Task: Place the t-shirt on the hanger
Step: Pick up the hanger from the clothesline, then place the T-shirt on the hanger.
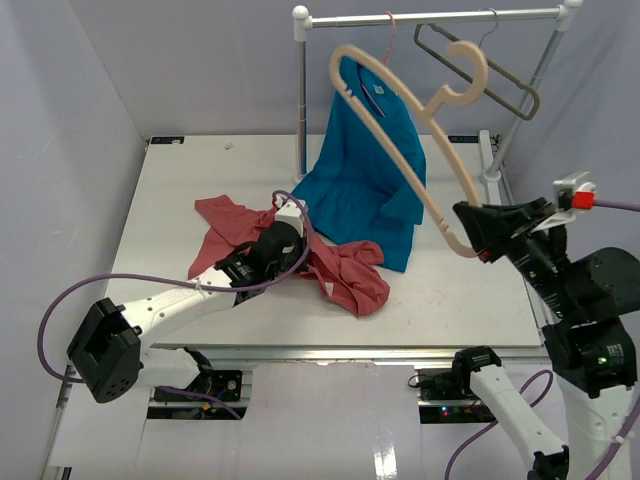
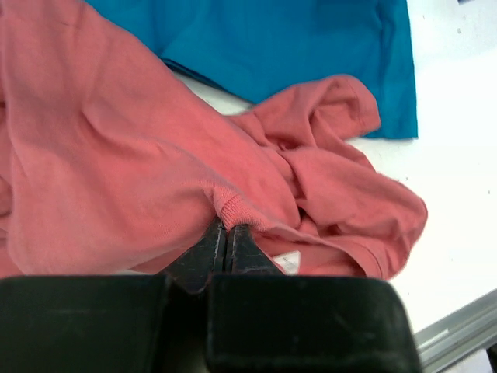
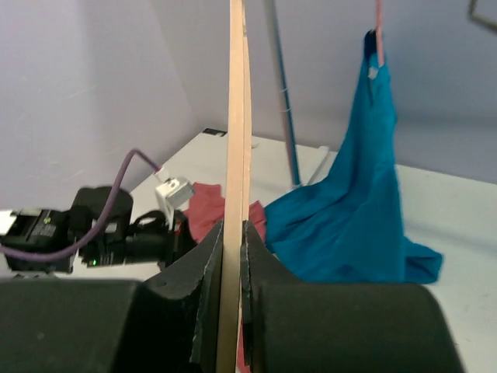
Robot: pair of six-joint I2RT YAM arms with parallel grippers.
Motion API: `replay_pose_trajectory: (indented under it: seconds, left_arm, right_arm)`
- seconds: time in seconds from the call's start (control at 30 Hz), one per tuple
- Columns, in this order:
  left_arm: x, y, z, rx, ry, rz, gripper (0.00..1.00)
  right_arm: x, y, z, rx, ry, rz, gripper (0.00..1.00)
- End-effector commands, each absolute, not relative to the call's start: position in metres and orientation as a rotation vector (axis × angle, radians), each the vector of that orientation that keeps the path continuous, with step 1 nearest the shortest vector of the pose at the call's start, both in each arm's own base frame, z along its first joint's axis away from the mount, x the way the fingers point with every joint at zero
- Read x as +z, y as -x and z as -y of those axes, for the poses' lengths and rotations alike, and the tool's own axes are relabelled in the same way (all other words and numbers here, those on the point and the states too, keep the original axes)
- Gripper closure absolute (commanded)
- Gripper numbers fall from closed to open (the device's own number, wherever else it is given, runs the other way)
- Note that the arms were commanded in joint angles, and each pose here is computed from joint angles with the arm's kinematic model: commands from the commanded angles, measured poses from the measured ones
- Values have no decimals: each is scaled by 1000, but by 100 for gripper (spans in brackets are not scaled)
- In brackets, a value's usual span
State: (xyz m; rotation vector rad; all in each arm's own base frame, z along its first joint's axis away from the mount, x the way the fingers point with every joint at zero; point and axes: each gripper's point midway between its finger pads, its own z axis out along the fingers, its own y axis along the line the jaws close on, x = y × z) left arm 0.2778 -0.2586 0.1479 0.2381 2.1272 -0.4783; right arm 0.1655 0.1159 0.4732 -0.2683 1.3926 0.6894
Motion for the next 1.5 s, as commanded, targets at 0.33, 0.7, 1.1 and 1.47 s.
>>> replay_pose_trajectory:
  seconds: [0.33,0.7,1.1,1.47]
  left_arm:
    - [150,-326,233,-619,-86,-2177,100]
    - [165,-363,214,-574,-23,-2173,100]
    - [182,-371,218,-567,-73,-2150,100]
    - [210,-371,215,-563,-86,-2103,100]
  right_arm:
    - [301,-184,-148,814,416,-1669,92]
    - [257,-153,-142,813,441,-1718,92]
    - [249,-121,-150,909,538,-1689,92]
    - [244,-126,-151,905,531,-1705,92]
